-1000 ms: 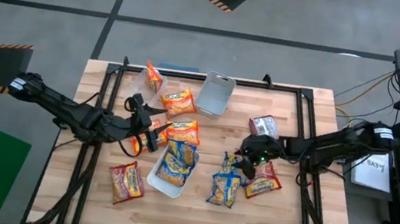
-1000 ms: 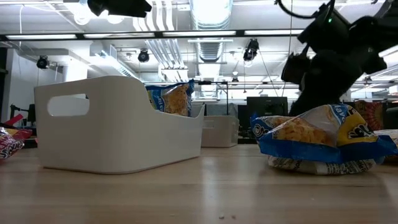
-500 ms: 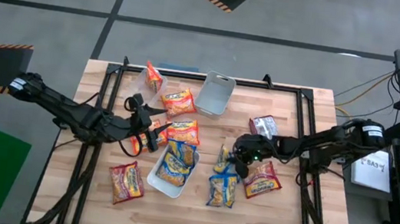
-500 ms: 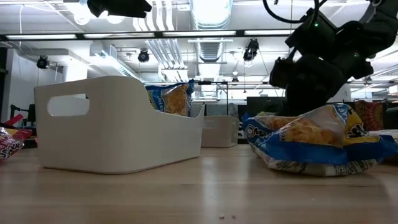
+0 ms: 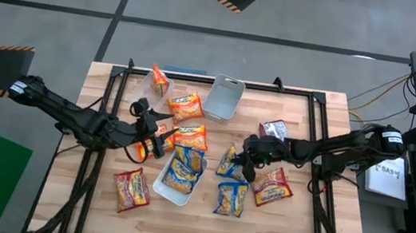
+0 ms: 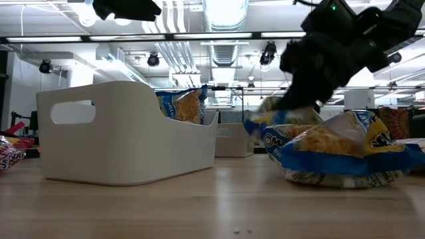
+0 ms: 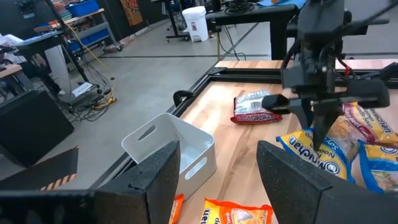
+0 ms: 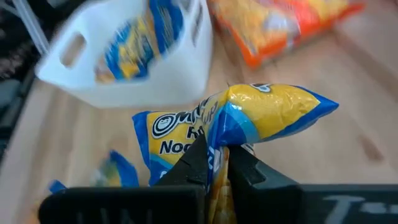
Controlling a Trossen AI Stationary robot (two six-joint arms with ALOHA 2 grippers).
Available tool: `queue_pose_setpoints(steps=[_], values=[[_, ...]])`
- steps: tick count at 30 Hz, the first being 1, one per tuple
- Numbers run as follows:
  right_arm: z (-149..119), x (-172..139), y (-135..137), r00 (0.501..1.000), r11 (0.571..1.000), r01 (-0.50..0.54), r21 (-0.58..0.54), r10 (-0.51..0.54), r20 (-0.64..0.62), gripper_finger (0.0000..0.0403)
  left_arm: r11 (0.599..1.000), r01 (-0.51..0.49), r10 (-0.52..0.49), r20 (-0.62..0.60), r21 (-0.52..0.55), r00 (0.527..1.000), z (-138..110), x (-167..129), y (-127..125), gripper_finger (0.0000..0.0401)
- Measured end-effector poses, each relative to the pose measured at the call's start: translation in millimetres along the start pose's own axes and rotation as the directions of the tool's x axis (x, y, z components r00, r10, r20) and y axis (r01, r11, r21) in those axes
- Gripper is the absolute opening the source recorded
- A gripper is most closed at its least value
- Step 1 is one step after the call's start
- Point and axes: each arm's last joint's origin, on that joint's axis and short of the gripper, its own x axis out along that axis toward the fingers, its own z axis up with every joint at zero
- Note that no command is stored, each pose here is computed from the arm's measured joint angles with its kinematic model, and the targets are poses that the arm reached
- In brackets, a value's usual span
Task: Sort Maruchan noodles
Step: Put the blue noodle pack into the white bin
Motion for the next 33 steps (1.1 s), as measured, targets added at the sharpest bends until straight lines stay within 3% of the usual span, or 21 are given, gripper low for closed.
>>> queue_pose_setpoints(steps=[5,16,20,28,33], values=[[25.5,-4.8,11.3,0.995,0.999,-0.038,0.003,0.037,0.088,0.0013,1.000,0.003,-0.003,0.016,-0.003,1.000,3.1,-4.5,4.0,0.0196],[70.4,2.2,42.3,0.975,0.980,-0.148,0.134,0.122,0.186,0.0012,1.000,0.007,-0.007,0.043,-0.007,0.999,10.6,-23.6,24.8,0.0196],[80.2,18.3,57.5,0.972,0.970,-0.177,0.165,0.147,0.181,0.0012,1.000,0.008,-0.008,0.043,-0.013,0.999,10.6,-27.1,28.5,0.0196],[100.2,69.5,74.4,0.977,0.974,-0.147,0.170,0.116,0.178,0.0012,1.000,0.009,-0.008,0.036,-0.017,0.999,9.7,-29.3,31.1,0.0196],[107.8,102.4,78.3,0.990,0.983,-0.102,0.150,0.085,0.113,0.0012,1.000,0.009,-0.008,0.035,-0.016,0.999,9.5,-29.3,31.1,0.0196]])
